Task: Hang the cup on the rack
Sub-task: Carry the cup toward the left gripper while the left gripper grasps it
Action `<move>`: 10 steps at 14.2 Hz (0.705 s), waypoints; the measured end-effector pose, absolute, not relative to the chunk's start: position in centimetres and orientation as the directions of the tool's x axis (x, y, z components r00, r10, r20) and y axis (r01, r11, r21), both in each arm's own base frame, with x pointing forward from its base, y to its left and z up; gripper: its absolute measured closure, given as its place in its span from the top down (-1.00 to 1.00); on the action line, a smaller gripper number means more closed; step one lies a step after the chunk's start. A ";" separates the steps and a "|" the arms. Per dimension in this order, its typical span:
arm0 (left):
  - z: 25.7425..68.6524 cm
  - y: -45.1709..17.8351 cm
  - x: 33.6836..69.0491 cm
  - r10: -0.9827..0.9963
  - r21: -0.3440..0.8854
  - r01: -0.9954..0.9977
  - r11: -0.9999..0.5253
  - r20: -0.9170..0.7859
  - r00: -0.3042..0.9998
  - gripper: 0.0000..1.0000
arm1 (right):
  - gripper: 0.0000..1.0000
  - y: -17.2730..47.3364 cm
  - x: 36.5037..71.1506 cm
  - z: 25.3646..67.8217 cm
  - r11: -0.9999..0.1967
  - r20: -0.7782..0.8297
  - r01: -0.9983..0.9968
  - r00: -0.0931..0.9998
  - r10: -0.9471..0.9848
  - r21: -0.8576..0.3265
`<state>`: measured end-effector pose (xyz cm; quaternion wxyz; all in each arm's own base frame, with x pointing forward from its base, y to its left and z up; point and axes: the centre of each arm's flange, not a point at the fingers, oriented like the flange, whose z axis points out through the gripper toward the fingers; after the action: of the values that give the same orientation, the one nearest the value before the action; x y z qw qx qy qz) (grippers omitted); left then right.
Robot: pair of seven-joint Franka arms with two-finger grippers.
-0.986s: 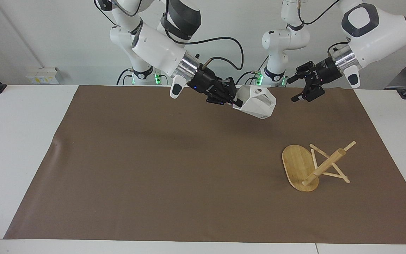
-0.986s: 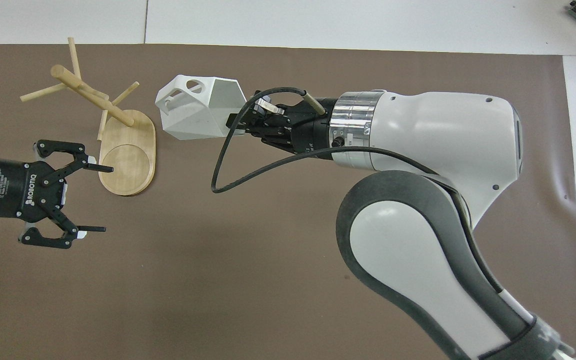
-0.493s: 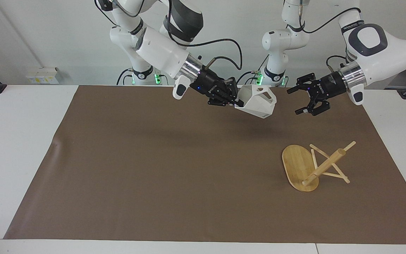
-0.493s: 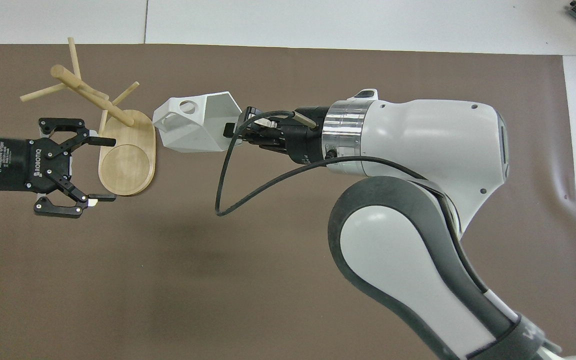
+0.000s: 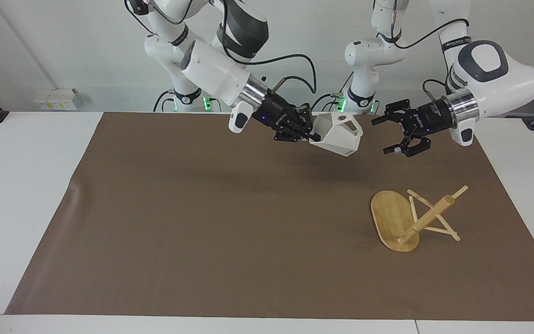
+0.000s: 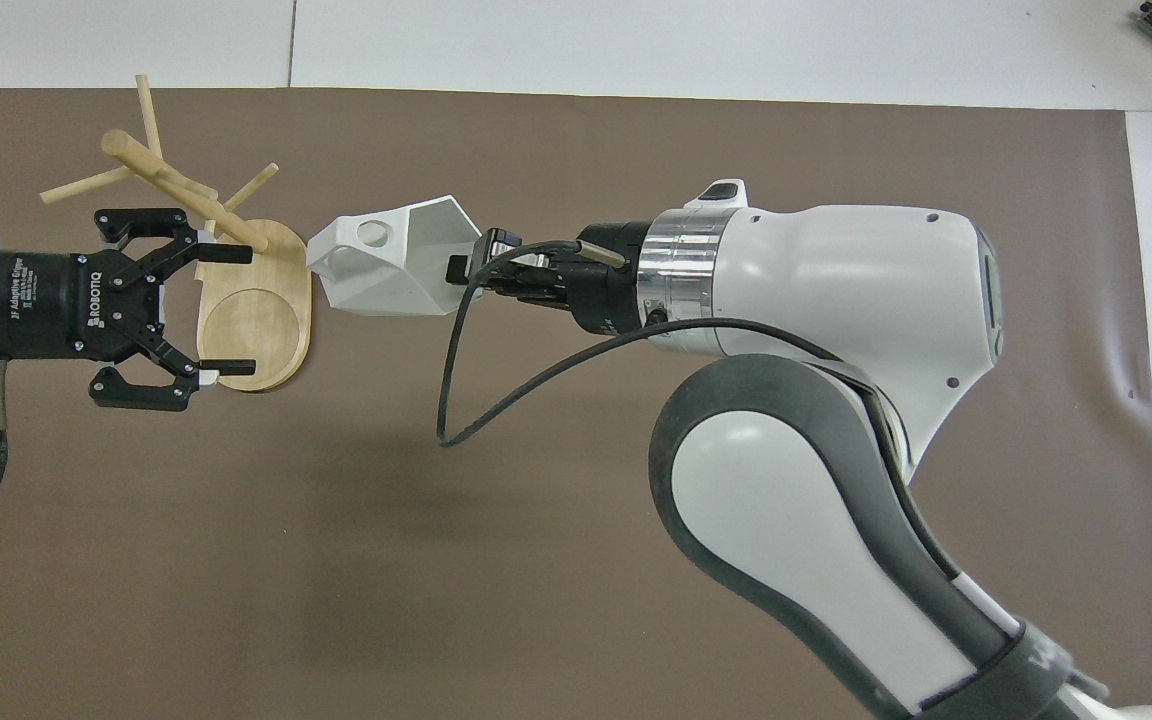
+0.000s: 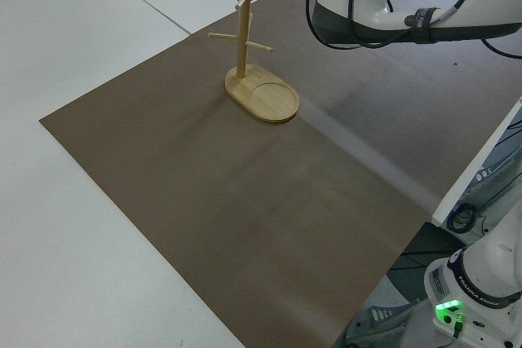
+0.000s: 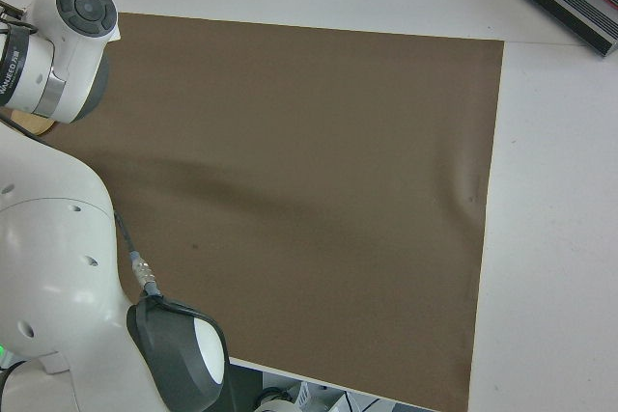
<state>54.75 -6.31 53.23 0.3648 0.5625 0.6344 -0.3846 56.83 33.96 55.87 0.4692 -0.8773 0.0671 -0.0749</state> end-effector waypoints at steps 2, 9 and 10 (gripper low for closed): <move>53.3 -7.3 55.0 0.422 -0.067 0.994 0.083 -0.902 -0.096 1.00 | -0.93 34.0 56.8 55.8 -0.551 0.067 -0.048 0.980 -0.187 -0.833; 53.3 -9.9 55.7 0.420 -0.032 0.992 0.125 -0.904 -0.082 1.00 | -0.93 34.6 56.4 55.7 -0.552 0.066 -0.044 0.982 -0.177 -0.832; 53.3 -10.4 55.7 0.420 -0.028 0.992 0.124 -0.904 -0.078 1.00 | -0.93 34.6 56.4 55.7 -0.552 0.066 -0.044 0.982 -0.178 -0.832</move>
<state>55.71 -10.40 53.34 0.3934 0.5531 0.6382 -0.3632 56.43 34.57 55.66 0.4688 -0.8781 0.0632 -0.0712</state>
